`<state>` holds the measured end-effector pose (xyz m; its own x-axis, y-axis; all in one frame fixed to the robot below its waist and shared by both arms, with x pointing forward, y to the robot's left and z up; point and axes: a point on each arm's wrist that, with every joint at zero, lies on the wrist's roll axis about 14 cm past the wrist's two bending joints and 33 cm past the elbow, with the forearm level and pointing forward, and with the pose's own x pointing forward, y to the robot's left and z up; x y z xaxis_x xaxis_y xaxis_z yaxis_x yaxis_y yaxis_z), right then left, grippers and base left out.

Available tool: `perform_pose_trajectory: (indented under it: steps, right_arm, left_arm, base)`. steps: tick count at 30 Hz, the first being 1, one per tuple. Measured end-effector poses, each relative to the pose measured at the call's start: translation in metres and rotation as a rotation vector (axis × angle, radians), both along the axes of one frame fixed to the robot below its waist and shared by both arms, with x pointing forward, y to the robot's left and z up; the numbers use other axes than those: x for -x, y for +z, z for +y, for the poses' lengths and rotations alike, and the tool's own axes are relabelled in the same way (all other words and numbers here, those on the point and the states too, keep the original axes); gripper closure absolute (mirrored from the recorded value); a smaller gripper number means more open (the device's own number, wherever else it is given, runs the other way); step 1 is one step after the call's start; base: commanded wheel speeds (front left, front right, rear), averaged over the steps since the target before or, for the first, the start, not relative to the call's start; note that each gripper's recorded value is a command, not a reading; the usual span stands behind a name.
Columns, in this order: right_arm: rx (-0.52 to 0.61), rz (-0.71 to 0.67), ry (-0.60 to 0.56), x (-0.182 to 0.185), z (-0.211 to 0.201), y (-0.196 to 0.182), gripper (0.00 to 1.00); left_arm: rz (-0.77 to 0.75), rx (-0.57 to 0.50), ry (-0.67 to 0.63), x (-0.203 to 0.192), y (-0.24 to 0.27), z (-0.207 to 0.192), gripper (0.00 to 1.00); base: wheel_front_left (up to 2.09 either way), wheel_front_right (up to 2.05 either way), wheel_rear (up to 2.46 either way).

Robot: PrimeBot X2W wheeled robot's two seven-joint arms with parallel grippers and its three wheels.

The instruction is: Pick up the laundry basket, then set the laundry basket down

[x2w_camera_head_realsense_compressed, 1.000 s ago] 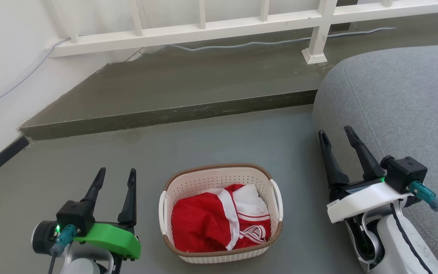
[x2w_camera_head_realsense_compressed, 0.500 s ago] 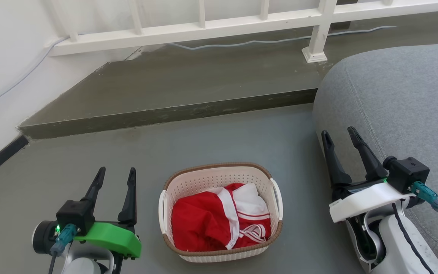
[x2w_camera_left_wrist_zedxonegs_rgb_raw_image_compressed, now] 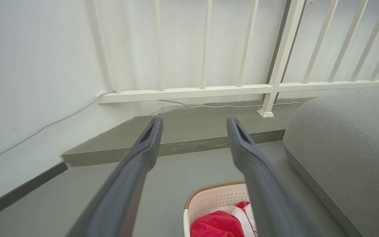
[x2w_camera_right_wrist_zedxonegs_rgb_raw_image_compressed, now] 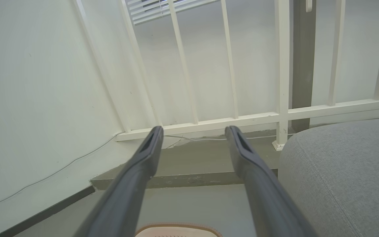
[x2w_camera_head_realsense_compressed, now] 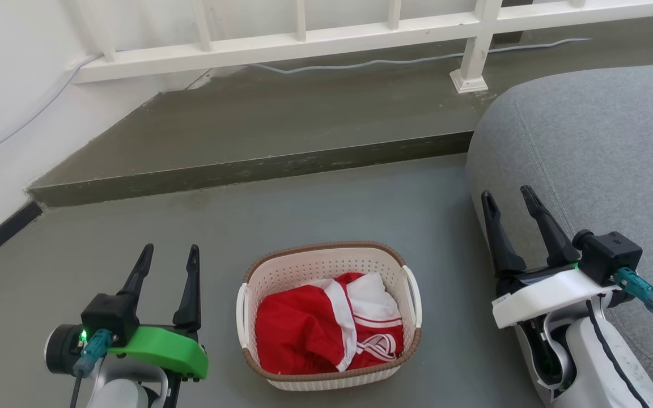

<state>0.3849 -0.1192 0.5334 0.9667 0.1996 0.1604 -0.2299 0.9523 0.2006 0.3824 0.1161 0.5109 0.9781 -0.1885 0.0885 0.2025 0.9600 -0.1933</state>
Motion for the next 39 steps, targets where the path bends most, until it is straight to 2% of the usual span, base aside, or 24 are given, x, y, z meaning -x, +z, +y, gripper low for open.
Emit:
perform_pose_trajectory:
  steps: [17, 39]
  right_arm:
    - [0.008, 0.016, -0.007, -0.006, -0.002, -0.006, 0.0]
    - [0.009, 0.118, -0.012, -0.034, -0.003, -0.046, 0.0]
  left_arm:
    - [0.03, 0.005, 0.0, -0.006, -0.011, -0.001, 0.0]
    - [0.15, 0.042, -0.03, -0.035, -0.055, -0.009, 0.0]
  base:
    - [0.0, 0.0, 0.0]
    - [0.0, 0.0, 0.0]
